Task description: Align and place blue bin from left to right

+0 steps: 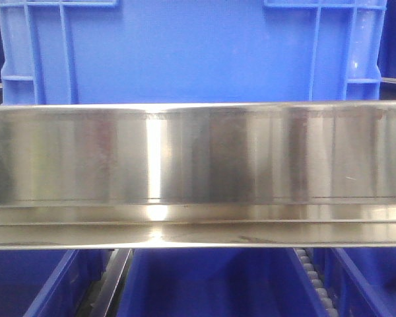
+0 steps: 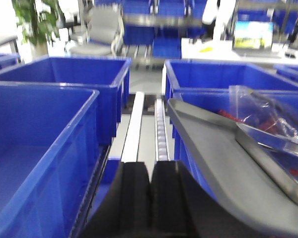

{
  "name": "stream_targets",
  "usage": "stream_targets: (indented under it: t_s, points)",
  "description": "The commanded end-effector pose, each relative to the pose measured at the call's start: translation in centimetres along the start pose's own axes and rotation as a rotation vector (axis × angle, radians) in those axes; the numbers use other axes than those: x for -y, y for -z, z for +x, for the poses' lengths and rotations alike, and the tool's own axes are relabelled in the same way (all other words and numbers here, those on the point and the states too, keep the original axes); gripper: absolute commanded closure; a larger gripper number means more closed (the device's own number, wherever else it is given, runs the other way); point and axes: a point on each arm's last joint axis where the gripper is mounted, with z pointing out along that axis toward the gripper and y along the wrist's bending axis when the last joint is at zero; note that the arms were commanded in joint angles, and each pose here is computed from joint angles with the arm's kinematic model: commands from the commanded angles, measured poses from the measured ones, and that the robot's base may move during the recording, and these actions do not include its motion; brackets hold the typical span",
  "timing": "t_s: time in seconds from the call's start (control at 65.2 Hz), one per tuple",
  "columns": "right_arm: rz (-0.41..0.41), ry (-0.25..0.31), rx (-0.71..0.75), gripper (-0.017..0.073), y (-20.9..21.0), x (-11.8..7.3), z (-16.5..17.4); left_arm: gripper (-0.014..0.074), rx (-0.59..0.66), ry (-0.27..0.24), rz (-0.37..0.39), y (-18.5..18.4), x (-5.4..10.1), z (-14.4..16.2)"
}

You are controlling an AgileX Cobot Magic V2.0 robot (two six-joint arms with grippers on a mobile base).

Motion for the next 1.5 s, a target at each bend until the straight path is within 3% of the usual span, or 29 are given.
stream_targets:
  t_s: [0.0, 0.337, 0.521, 0.797, 0.889, 1.012, 1.165, 1.334, 1.487]
  points:
    - [0.000, 0.000, -0.004, 0.0638, -1.1, 0.0, -1.2, 0.0704, 0.066, 0.005, 0.004, -1.0, 0.1, -1.3]
    - [0.003, -0.004, -0.039, 0.0638, -4.3, 0.2, -1.2, 0.0704, 0.058, 0.005, 0.004, -4.5, 0.1, -1.1]
    - [-0.060, -0.085, -0.173, 0.0638, -6.4, -0.4, -2.2, 0.0704, 0.018, 0.002, 0.017, -6.1, 0.5, -3.3]
    - [-0.131, -0.086, -0.306, 0.0625, -12.5, -2.4, -5.1, 0.0704, -0.056, -0.048, 0.108, -11.3, 3.5, -6.6]
    - [-0.086, -0.084, -0.348, 0.0617, -14.5, -3.2, -5.5, 0.0704, -0.067, -0.059, 0.142, -13.0, 4.8, -7.0]
    - [-0.010, -0.034, -0.388, 0.0617, -16.6, -4.8, -6.1, 0.0704, -0.151, -0.058, 0.156, -15.1, 5.9, -7.3]
    - [-0.029, -0.024, -0.441, 0.0617, -18.8, -7.4, -6.5, 0.0704, -0.263, -0.021, 0.100, -17.7, 6.8, -7.7]
    - [-0.025, -0.038, -0.519, 0.0617, -21.6, -9.1, -5.8, 0.0704, -0.325, -0.069, -0.012, -19.6, 7.9, -8.1]
    - [-0.009, -0.037, -0.565, 0.0617, -23.3, -9.5, -5.2, 0.0704, -0.348, -0.066, -0.008, -20.4, 8.5, -8.1]
